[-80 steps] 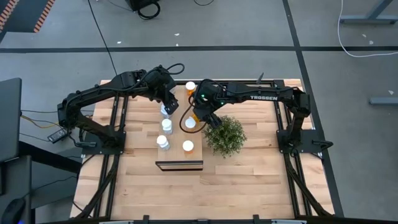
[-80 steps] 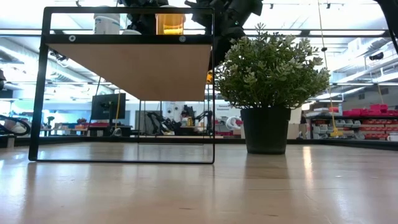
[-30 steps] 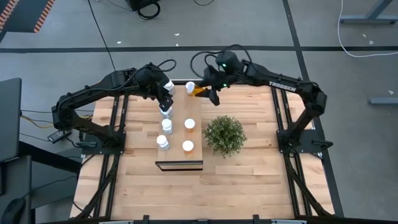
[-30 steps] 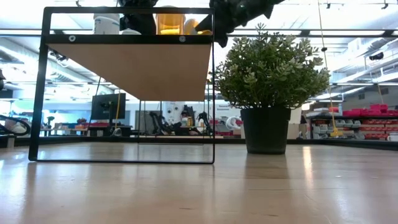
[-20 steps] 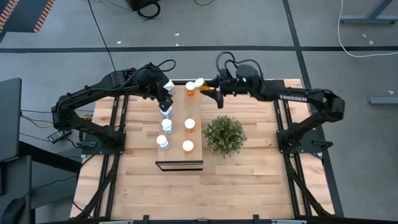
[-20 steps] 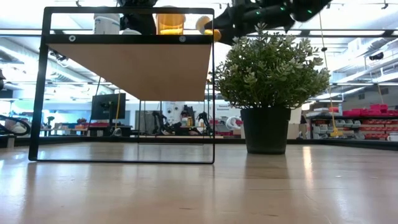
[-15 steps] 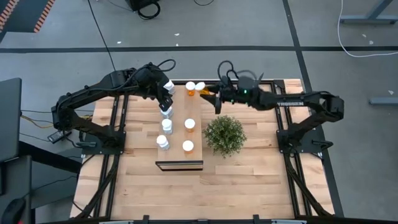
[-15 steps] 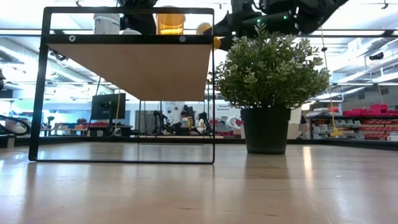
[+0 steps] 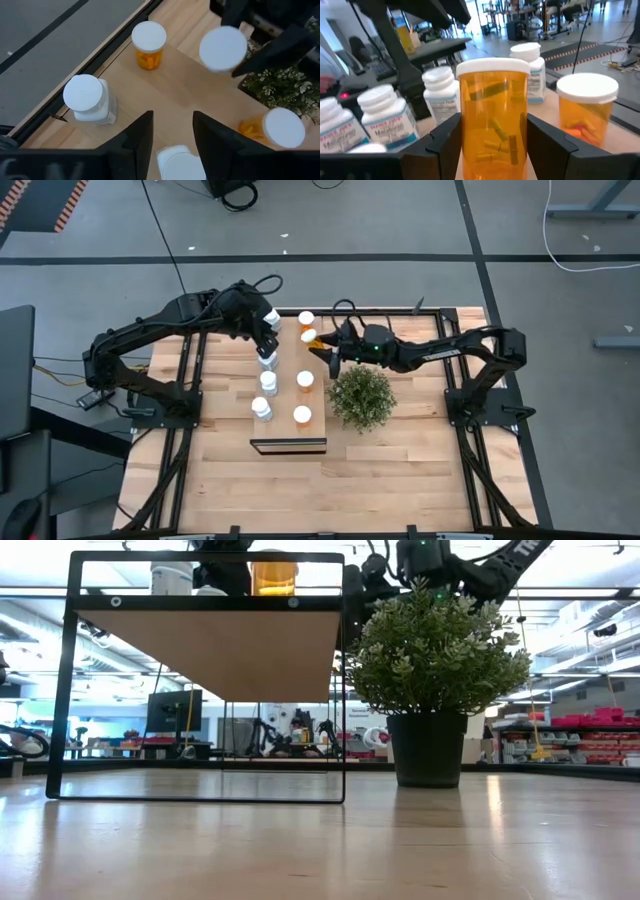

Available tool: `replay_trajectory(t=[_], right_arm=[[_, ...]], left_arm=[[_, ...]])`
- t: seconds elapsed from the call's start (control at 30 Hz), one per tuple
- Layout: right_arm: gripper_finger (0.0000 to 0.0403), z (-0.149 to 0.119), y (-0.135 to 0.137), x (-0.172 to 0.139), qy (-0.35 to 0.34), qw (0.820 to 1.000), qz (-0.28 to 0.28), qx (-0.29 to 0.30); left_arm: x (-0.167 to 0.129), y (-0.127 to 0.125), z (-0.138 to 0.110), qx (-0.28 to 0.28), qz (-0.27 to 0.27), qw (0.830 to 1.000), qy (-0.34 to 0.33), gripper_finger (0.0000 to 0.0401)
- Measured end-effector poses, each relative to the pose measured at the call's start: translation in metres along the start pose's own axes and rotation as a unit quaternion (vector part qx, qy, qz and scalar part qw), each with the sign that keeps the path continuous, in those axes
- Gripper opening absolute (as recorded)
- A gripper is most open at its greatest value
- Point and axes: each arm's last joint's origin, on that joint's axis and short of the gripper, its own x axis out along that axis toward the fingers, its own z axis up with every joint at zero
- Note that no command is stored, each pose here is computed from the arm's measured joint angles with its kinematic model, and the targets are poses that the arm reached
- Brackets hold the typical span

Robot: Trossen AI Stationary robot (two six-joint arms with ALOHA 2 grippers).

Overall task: Pick and place medicine bottles onto shelf by color
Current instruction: Put the orange pill bottle on the shelf aligned with the other orange pill bottle

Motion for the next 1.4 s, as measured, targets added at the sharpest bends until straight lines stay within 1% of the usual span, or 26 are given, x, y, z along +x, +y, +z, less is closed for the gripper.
replay_trajectory(t=[0.07,0.2,0.3,0.43,0.53,0.67,0.73,0.83,0.93,1.1,1.4], right_arm=[[0.0202,-0.002,0.0,0.003,-0.011,1.0,0.003,0.006],[0.0202,0.001,0.0,0.005,-0.02,1.0,0.005,0.006],[0.0202,0.009,0.003,0.008,-0.031,0.999,0.017,0.005],[0.0202,0.021,0.006,0.012,-0.048,0.999,0.025,-0.001],[0.0202,0.026,0.008,0.014,-0.055,0.998,0.03,-0.001],[0.0202,0.028,0.009,0.014,-0.054,0.998,0.039,0.002],[0.0202,0.026,0.01,0.014,-0.045,0.998,0.038,0.0],[0.0202,0.024,0.01,0.015,-0.032,0.999,0.037,-0.001],[0.0202,0.024,0.01,0.015,-0.031,0.999,0.037,-0.001],[0.0202,0.022,0.01,0.015,-0.024,0.999,0.039,-0.001],[0.0202,0.025,0.01,0.015,-0.039,0.999,0.033,0.004]], left_arm=[[0.0,-0.001,0.002,-0.001,-0.002,1.0,-0.009,0.0143],[0.004,-0.003,0.011,-0.002,-0.012,0.999,-0.049,0.0143],[0.018,-0.005,0.019,-0.013,-0.012,0.998,-0.063,0.0145],[0.041,-0.002,0.018,-0.032,0.001,0.999,-0.022,0.0145],[0.05,0.003,0.015,-0.042,0.014,0.999,0.009,0.0139],[0.052,0.008,0.019,-0.05,0.014,0.999,-0.002,0.0131],[0.052,0.008,0.023,-0.055,-0.012,0.998,-0.017,0.0129],[0.051,0.005,0.029,-0.07,-0.073,0.994,-0.039,0.0128],[0.051,0.003,0.031,-0.089,-0.098,0.99,-0.04,0.013],[0.051,0.003,0.029,-0.089,-0.098,0.991,-0.029,0.0125],[0.052,0.018,0.024,-0.104,-0.075,0.992,0.006,0.0117]])
